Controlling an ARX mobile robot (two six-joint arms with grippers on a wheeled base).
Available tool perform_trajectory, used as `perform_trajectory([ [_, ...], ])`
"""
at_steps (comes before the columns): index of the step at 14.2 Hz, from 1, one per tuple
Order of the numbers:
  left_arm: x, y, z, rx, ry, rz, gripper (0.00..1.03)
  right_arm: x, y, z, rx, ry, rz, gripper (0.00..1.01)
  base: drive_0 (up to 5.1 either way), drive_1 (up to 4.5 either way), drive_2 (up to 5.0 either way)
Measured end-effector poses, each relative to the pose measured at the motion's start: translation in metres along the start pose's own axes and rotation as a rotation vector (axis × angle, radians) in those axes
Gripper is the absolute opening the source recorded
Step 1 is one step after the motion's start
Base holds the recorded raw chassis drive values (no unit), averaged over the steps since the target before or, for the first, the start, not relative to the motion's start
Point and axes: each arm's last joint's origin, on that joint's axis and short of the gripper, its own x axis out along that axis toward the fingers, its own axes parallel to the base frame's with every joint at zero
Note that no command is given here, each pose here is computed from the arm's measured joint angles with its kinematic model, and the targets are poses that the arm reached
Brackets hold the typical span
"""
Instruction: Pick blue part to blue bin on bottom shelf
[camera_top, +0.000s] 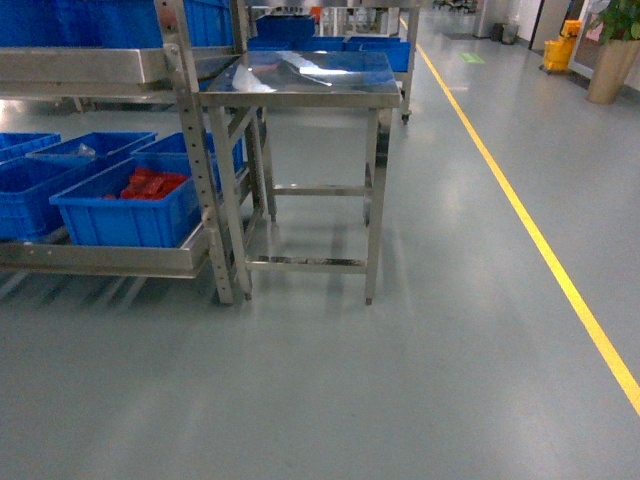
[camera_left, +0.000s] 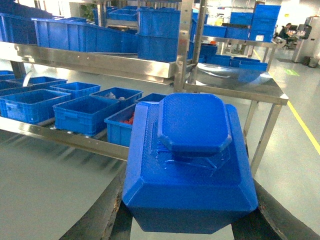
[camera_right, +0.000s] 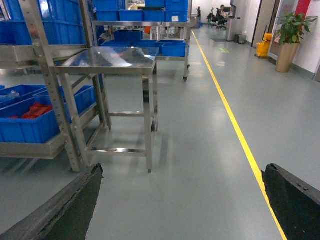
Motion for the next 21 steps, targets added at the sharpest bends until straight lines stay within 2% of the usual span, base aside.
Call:
perform_trajectory([
  [21,-0.0001,0.0001,0.0003,-0.002,-0.003,0.001,0.43,0.0,0.0,0.0008,0.0,-0.008,0.0,0.98,0.0,4.25,-4.3],
])
